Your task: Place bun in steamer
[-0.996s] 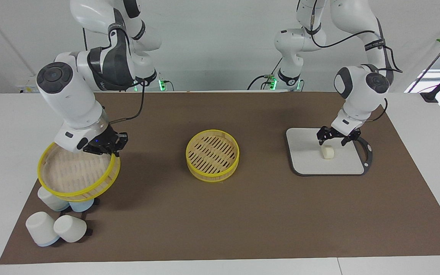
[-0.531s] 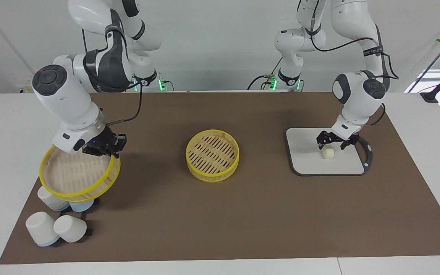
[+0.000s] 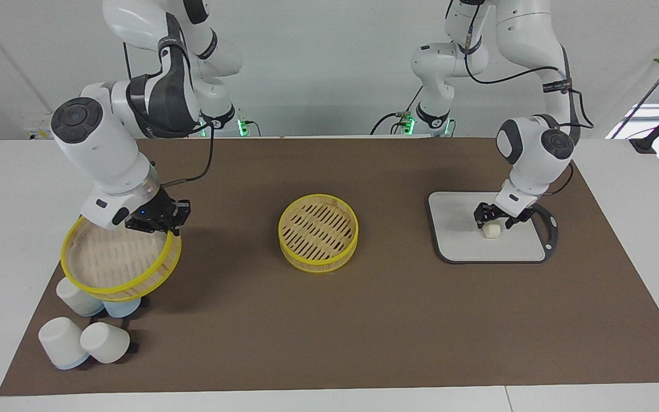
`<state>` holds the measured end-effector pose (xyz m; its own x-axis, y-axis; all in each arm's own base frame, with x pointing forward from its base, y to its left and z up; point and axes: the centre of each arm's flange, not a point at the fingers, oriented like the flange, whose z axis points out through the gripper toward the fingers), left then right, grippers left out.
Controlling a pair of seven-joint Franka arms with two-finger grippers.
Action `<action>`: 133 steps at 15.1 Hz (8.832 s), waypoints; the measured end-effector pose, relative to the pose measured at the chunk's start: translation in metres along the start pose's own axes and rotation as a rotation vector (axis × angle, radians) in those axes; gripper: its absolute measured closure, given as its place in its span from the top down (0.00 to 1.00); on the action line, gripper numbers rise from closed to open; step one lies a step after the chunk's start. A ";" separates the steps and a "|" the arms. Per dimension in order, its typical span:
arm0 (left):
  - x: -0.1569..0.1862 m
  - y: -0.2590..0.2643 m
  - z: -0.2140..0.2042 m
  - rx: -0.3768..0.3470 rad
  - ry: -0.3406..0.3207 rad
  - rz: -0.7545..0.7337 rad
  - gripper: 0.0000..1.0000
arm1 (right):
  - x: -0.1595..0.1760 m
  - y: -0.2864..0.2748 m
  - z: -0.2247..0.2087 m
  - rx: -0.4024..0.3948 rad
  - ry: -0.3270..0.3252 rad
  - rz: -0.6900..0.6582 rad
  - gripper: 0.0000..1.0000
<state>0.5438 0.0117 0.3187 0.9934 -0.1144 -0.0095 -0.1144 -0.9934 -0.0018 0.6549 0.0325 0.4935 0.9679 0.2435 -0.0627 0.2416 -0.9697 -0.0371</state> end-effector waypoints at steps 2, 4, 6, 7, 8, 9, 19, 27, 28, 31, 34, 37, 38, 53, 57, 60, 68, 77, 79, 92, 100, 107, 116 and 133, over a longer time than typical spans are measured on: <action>0.000 0.000 0.000 0.000 0.000 -0.003 0.73 | 0.000 0.000 0.000 0.000 0.000 0.000 0.09; 0.000 0.001 0.000 0.000 -0.001 -0.006 0.68 | 0.000 0.000 0.000 0.000 0.000 0.000 0.09; 0.000 0.002 0.000 0.000 -0.001 -0.006 0.48 | 0.000 0.000 0.000 0.000 0.000 0.000 0.09; 0.000 0.002 0.000 0.000 -0.001 -0.006 0.36 | 0.000 0.000 0.000 0.000 0.000 0.000 0.09; 0.000 0.002 0.000 0.000 -0.001 -0.010 0.34 | 0.000 0.000 0.000 0.000 0.000 0.000 0.09; 0.000 0.002 0.000 0.000 0.000 -0.016 0.32 | 0.000 0.000 0.000 0.000 0.000 0.000 0.09; 0.063 0.204 -0.179 -0.060 -0.012 -0.181 0.33 | -0.001 0.000 0.001 0.001 -0.003 0.000 0.09; 0.059 0.440 -0.103 -0.050 -0.029 -0.276 0.38 | 0.000 0.000 0.004 -0.001 0.007 0.000 0.09; 0.058 0.456 -0.088 -0.046 -0.028 -0.265 0.38 | 0.001 0.000 0.005 -0.002 0.012 0.000 0.09; 0.044 0.485 -0.057 -0.022 -0.049 -0.229 0.38 | -0.001 0.000 0.010 -0.002 0.011 0.001 0.09; 0.040 0.491 -0.045 -0.023 -0.046 -0.222 0.40 | -0.004 -0.001 0.009 -0.002 0.010 0.001 0.09; 0.031 0.497 -0.024 -0.022 -0.045 -0.212 0.43 | -0.005 -0.001 0.008 -0.002 0.009 0.001 0.09; 0.028 0.497 -0.018 -0.020 -0.045 -0.210 0.43 | -0.005 -0.001 0.009 -0.002 0.009 0.001 0.09; 0.077 0.335 -0.191 -0.090 0.058 -0.465 1.00 | -0.003 -0.038 0.025 -0.001 0.031 0.152 0.09; 0.081 0.191 -0.247 -0.067 0.037 -0.433 1.00 | 0.003 -0.123 0.024 0.005 0.073 0.318 0.09; 0.056 0.094 -0.290 -0.059 0.015 -0.333 1.00 | 0.002 -0.221 0.023 0.028 0.119 0.404 0.09; -0.008 0.046 -0.339 -0.044 -0.063 -0.163 1.00 | 0.012 -0.399 0.069 0.035 0.073 0.574 0.09; -0.016 0.041 -0.340 -0.044 -0.073 -0.065 1.00 | 0.029 -0.418 0.098 0.060 0.097 0.580 0.09; -0.017 0.041 -0.341 -0.043 -0.072 -0.058 1.00 | 0.030 -0.418 0.102 0.061 0.099 0.580 0.09; -0.019 0.041 -0.344 -0.042 -0.064 -0.042 1.00 | 0.033 -0.415 0.118 0.058 0.106 0.584 0.09; -0.016 0.028 -0.338 0.003 -0.053 -0.039 1.00 | 0.033 -0.413 0.124 0.062 0.111 0.586 0.09; -0.020 0.029 -0.339 0.005 -0.052 -0.038 1.00 | 0.031 -0.415 0.095 0.072 0.141 0.578 0.66; -0.021 0.029 -0.339 0.005 -0.052 -0.038 1.00 | 0.010 -0.202 -0.045 -0.023 0.051 0.228 1.00; -0.021 0.029 -0.339 0.005 -0.053 -0.038 1.00 | -0.102 0.041 -0.052 -0.014 0.001 0.116 1.00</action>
<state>0.5231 -0.0157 0.6576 0.9952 -0.0760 -0.0620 -0.0767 -0.9970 -0.0081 0.5696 -0.0332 0.5499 0.9895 0.1295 -0.0647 0.1288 -0.9916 -0.0153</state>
